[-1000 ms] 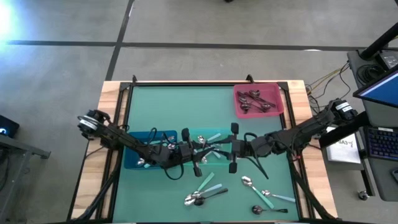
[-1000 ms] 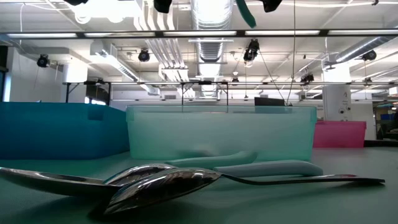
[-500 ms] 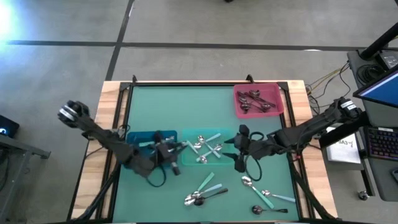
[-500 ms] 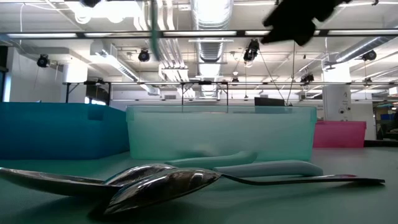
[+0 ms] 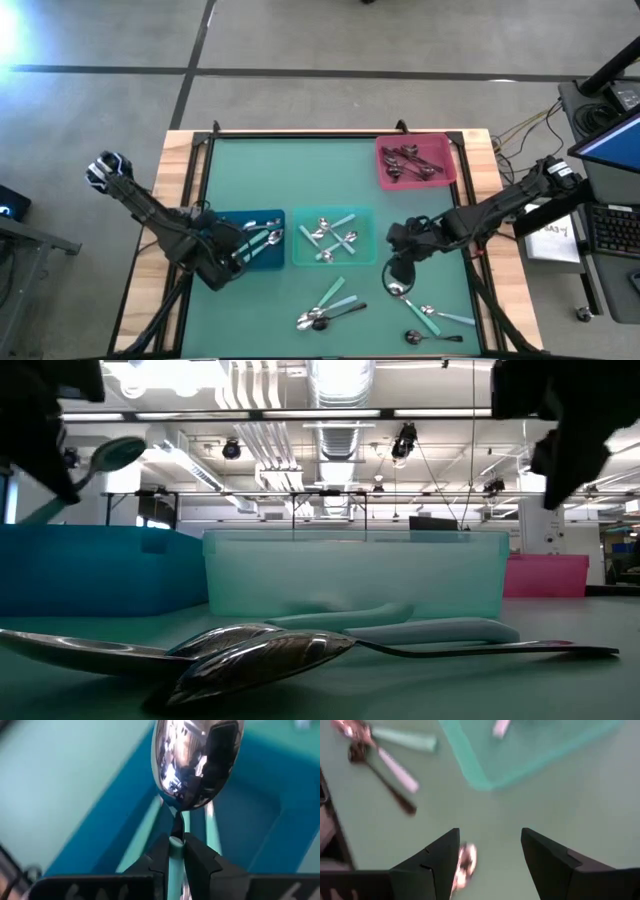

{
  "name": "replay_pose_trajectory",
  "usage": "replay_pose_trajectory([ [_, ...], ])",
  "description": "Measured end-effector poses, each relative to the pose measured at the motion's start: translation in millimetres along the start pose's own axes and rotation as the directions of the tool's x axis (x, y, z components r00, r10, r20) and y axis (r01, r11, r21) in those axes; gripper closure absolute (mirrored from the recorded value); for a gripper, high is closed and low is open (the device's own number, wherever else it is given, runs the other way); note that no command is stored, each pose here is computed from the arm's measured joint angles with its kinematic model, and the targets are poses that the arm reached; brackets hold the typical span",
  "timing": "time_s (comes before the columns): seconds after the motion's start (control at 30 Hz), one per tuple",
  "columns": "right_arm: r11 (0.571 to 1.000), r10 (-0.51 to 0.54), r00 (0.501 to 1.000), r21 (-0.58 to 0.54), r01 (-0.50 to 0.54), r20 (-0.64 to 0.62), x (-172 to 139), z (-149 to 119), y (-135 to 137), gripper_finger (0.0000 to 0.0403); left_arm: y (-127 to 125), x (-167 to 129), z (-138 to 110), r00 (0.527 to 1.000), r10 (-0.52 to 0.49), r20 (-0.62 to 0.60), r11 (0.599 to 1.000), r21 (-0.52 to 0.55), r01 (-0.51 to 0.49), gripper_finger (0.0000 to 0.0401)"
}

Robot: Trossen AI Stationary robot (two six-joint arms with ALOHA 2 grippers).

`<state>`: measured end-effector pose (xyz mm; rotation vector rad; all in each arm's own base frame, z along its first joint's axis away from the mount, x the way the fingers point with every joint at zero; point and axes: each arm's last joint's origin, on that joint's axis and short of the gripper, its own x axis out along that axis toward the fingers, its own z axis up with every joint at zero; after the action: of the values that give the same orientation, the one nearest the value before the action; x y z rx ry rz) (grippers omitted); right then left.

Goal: Sort silverware by color (type)
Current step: Put the green spoon into the blue bin

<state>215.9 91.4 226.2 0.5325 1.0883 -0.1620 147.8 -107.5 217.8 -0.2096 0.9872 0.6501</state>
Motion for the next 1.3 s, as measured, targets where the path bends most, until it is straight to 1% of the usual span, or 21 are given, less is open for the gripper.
replay_pose_trajectory([
  [0.03, 1.0, 0.011, 0.999, 0.022, -0.01, -0.037, -0.1, -1.7, -0.5, 0.02, 0.9, -0.1, -1.4, 0.999, 0.0, -0.044, 1.0, 0.009, 0.0, 0.0379],
  [0.1, 0.998, 0.02, 0.994, 0.059, -0.014, -0.111, -0.3, -5.6, -2.3, 0.02, 1.8, -0.5, -3.3, 0.992, -0.01, -0.125, 0.999, 0.029, 0.014, 0.0363],
  [0.23, 0.991, 0.031, 0.977, 0.137, -0.002, -0.21, -1.1, -11.0, -4.9, 0.02, 0.4, -0.8, -5.5, 0.976, -0.035, -0.213, 0.999, 0.031, 0.043, 0.0316],
  [0.47, 0.977, 0.031, 0.965, 0.209, 0.025, -0.261, -2.0, -17.4, -3.5, 0.02, 0.0, -0.8, -5.0, 0.975, -0.035, -0.218, 0.999, 0.03, 0.043, 0.0253],
  [0.6, 0.956, 0.059, 0.942, 0.29, 0.042, -0.329, -1.4, -25.6, -1.4, 0.02, -4.4, -4.9, -0.5, 0.978, -0.073, -0.196, 0.997, 0.006, 0.075, 0.0235],
  [0.67, 0.952, 0.072, 0.929, 0.304, 0.045, -0.363, -0.7, -31.9, 1.5, 0.02, -10.1, -6.8, 3.7, 0.983, -0.108, -0.151, 0.994, -0.02, 0.106, 0.0233],
  [0.8, 0.948, 0.058, 0.914, 0.309, 0.076, -0.401, 6.3, -46.3, 10.8, 0.02, -23.9, -11.9, 13.2, 0.973, -0.212, -0.095, 0.977, -0.055, 0.207, 0.0235],
  [0.87, 0.95, 0.073, 0.912, 0.306, 0.059, -0.404, 13.5, -52.4, 19.9, 0.02, -32.7, -15.1, 18.4, 0.959, -0.276, -0.062, 0.96, -0.059, 0.273, 0.0237],
  [0.97, 0.959, 0.091, 0.906, 0.281, 0.032, -0.414, 27.7, -61.8, 33.0, 0.02, -46.4, -20.6, 27.8, 0.936, -0.353, 0.003, 0.936, -0.018, 0.353, 0.0237],
  [1.0, 0.961, 0.092, 0.904, 0.274, 0.029, -0.418, 33.2, -64.2, 36.3, 0.02, -49.8, -22.8, 30.5, 0.931, -0.365, 0.017, 0.931, 0.001, 0.365, 0.0237],
  [1.17, 0.968, 0.007, 0.885, 0.224, 0.11, -0.465, 57.2, -73.6, 44.0, 0.02, -63.1, -35.1, 45.1, 0.927, -0.365, 0.088, 0.93, 0.075, 0.359, 0.0237],
  [1.3, 0.979, -0.029, 0.876, 0.165, 0.123, -0.481, 71.3, -74.6, 50.5, 0.02, -72.5, -44.7, 55.0, 0.919, -0.378, 0.106, 0.923, 0.116, 0.366, 0.0237],
])
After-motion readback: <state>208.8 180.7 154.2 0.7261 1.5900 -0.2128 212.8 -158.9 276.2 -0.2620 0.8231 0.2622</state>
